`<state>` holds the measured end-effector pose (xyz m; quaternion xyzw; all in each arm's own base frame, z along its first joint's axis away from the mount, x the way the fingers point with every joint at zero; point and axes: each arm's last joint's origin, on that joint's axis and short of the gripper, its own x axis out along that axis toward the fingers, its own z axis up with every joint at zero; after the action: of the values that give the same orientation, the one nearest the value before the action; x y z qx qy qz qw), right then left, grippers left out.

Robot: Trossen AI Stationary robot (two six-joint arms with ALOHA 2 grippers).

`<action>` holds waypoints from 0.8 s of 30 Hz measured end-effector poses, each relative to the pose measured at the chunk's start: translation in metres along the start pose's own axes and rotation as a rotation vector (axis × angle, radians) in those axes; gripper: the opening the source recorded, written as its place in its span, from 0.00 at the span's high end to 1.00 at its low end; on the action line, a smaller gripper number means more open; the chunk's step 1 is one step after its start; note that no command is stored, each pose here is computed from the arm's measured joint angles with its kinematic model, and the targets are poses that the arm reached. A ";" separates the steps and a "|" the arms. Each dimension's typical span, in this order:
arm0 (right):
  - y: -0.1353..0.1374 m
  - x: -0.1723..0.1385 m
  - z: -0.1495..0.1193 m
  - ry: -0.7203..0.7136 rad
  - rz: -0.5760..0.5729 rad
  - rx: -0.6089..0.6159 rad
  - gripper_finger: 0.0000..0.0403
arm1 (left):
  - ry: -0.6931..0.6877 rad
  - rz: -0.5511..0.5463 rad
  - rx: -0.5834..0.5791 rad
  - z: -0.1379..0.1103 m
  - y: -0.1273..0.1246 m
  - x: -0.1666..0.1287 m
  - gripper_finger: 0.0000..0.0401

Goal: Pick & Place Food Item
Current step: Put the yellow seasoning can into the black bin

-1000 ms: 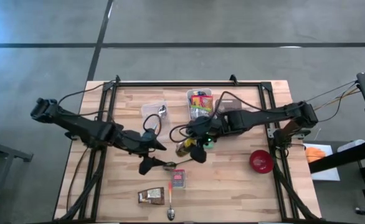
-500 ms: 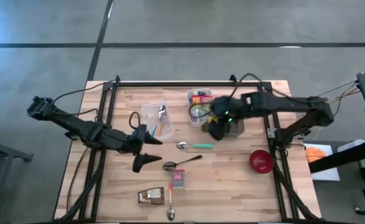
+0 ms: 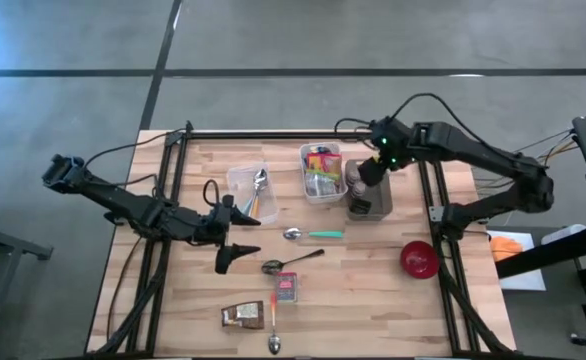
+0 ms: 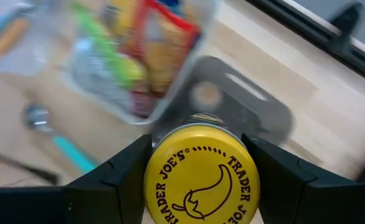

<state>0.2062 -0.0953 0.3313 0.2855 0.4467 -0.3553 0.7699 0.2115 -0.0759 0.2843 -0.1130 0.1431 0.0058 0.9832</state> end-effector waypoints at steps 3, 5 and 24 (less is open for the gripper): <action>-0.017 0.016 0.001 0.038 -0.040 0.032 0.46 | 0.012 0.004 0.008 -0.001 0.000 0.000 0.17; -0.025 0.026 0.003 0.052 -0.041 0.049 0.46 | 0.014 0.005 0.010 -0.001 0.001 0.000 0.17; -0.048 0.079 -0.003 0.024 -0.034 0.107 0.46 | 0.013 0.014 0.030 -0.001 0.002 0.001 0.17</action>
<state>0.1940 -0.1438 0.2539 0.3226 0.4411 -0.3882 0.7420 0.2118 -0.0738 0.2828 -0.0971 0.1503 0.0096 0.9838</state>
